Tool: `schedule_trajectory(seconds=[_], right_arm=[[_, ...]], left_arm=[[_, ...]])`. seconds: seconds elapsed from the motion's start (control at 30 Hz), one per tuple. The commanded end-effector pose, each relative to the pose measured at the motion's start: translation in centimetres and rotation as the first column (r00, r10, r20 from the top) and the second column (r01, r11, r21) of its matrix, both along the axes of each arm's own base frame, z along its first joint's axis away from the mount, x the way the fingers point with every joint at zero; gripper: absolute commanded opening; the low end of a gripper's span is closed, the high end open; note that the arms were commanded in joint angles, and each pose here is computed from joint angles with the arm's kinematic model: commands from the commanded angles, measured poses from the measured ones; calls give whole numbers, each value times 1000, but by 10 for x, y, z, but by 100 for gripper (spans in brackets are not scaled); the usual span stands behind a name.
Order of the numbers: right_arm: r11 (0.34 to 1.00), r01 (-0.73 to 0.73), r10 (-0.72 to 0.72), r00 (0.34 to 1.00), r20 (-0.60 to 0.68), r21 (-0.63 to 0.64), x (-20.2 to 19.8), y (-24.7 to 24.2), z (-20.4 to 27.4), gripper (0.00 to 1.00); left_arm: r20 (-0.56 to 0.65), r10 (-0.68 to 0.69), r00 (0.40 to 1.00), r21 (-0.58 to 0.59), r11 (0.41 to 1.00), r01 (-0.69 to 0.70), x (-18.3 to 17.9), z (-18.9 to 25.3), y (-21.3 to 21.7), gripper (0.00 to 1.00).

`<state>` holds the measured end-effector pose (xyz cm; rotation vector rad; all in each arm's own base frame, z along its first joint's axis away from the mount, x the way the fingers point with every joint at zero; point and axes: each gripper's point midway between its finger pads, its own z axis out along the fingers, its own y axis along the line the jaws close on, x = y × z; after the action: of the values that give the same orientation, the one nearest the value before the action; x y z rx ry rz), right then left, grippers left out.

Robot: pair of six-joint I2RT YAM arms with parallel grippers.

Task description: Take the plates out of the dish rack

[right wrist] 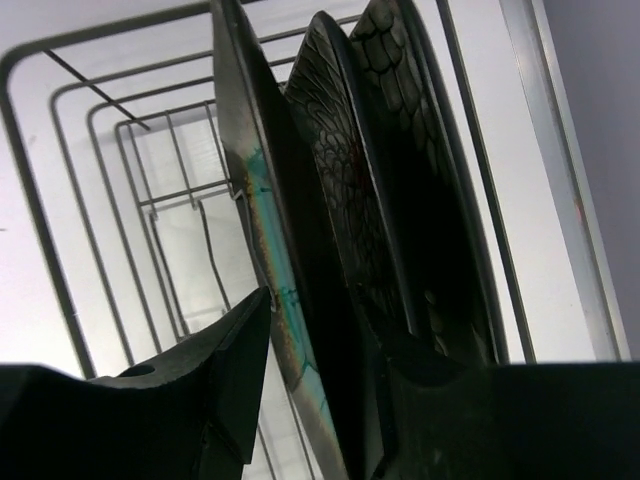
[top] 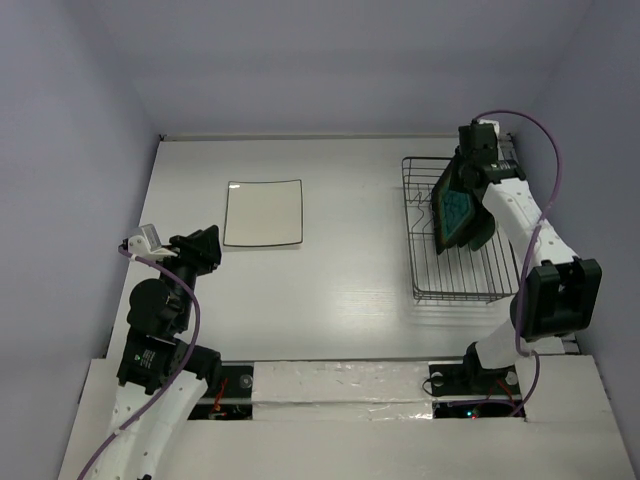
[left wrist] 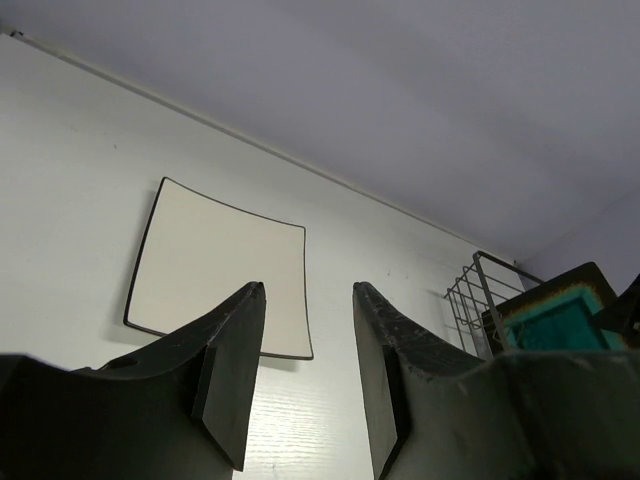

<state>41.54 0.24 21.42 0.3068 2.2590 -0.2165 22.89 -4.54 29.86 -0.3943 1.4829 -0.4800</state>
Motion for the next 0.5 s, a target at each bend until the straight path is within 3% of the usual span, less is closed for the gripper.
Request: schedule_trajectory(seconds=[0.0,0.2,0.4,0.47], right_arm=[[999,-36,36,999,-7,1,9,6,4,39],[999,-42,42,999,9,-31,14,2,21,15],[997,-52,55,997,59,-56,7,-2,52,0],[997,-54,60,993,103,-54,2,-2,71,0]], left_arm=[[37,-11,999,-9,1000,11,1,9,-3,38],[31,-11,999,-7,1000,11,2,7,-3,38],[30,-11,1000,-6,1000,11,3,7,-3,38],[25,-11,1000,-5,1000,11,4,6,-4,38]])
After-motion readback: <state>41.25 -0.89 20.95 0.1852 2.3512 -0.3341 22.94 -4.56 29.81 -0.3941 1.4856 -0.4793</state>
